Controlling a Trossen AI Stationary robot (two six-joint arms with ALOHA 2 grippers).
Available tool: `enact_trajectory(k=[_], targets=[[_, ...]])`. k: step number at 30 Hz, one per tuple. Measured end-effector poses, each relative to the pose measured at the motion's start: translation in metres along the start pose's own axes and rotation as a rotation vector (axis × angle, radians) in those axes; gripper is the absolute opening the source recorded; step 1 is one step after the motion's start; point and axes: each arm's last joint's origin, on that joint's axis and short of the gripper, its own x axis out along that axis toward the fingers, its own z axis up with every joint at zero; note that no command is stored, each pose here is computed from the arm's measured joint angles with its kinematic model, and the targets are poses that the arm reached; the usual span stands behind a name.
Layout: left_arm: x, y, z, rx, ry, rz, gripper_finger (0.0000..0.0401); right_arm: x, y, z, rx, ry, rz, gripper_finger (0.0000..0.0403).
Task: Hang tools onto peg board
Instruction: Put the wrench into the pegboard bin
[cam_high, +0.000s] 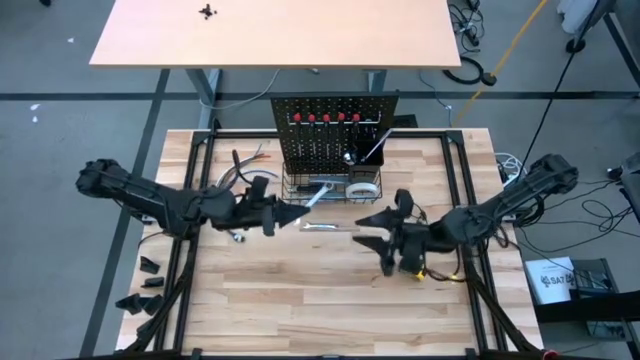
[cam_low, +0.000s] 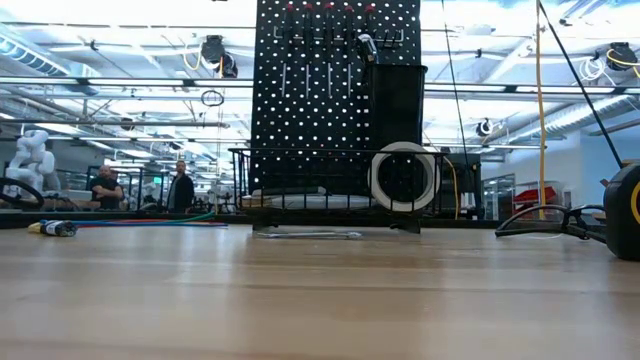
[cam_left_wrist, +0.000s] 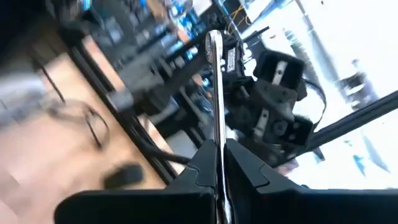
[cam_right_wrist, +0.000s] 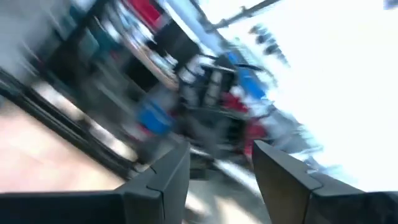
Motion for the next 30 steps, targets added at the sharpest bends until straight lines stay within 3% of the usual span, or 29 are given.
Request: enact_trajectory(k=[5,8,11,18,30], targets=[[-0.003,-0.005,-0.007,-0.191,0.026,-0.020,0.0013,0.025,0.004,0.008,-0.432,0.152,-0.113,0.0167],[-0.004,-0.008,-0.010,-0.253,0.008,-0.016,0.0013,0.049,0.012,0.012,-0.631,0.258,-0.126,0.0167],[-0.006,-0.010,-0.010,-0.289,-0.031,-0.010,0.0013,0.076,0.023,0.014,-0.756,0.344,-0.128,0.0167],[-0.006,-0.012,-0.008,-0.306,-0.073,-0.023,0.0013,0.118,0.036,0.009,-0.885,0.478,-0.138,0.0167],[-0.015,-0.022,-0.018,-0.320,-0.018,-0.057,0.0013,0.127,0.028,-0.005,-0.946,0.571,-0.142,0.0166]])
